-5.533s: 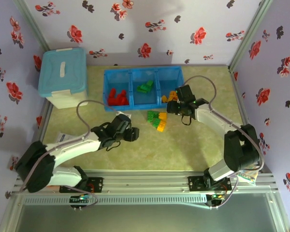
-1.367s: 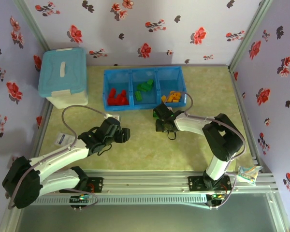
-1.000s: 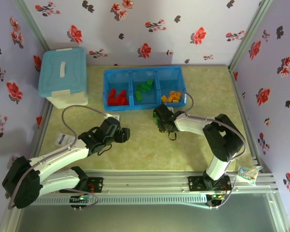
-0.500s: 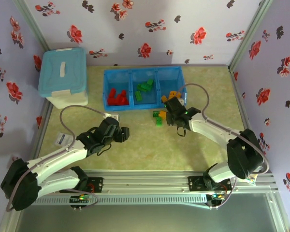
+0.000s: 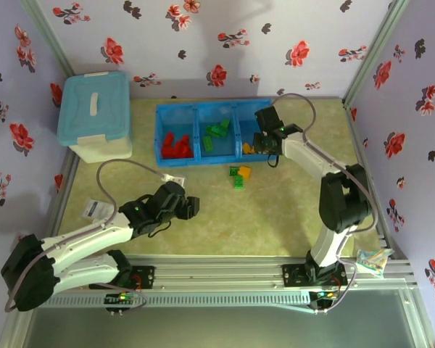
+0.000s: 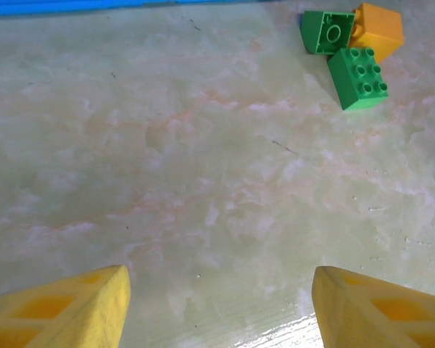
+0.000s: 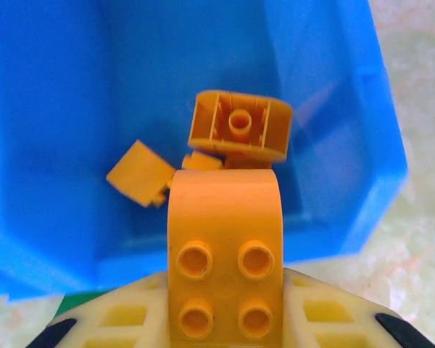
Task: Sort the legos into containers by color
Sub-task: Place the lego in the container, then pick up the lego from the center of the table.
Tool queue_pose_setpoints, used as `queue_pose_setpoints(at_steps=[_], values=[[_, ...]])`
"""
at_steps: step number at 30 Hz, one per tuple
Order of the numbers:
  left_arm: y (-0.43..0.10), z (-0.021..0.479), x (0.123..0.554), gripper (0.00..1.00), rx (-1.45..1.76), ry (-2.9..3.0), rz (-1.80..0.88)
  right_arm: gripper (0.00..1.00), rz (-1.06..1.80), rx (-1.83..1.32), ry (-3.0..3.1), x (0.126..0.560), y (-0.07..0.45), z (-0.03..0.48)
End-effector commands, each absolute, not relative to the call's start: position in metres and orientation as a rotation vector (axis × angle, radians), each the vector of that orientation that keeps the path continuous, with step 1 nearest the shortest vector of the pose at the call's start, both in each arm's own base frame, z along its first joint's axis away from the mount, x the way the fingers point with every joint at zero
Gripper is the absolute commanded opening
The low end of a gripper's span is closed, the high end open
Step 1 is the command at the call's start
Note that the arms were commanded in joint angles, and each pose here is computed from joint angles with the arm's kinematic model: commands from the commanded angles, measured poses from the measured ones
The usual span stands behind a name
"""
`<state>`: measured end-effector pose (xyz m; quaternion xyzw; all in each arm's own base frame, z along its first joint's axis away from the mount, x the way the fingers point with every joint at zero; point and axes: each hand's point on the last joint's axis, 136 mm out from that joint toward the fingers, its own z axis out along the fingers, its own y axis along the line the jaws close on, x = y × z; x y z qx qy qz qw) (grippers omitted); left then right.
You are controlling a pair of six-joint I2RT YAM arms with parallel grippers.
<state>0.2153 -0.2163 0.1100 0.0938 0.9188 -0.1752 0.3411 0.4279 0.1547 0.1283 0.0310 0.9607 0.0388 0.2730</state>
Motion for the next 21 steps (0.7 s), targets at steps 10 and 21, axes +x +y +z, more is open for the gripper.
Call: queue_pose_setpoints(at_steps=[10, 21], values=[[-0.231, 0.113, 0.217, 0.67, 0.262, 2.387, -0.433, 0.84, 0.252, 0.003, 2.573, 0.439, 0.178, 0.147], [-0.279, 0.111, 0.233, 0.76, 0.335, 2.399, -0.483, 0.82, 0.283, 0.088, 2.512, 0.381, 0.15, 0.144]])
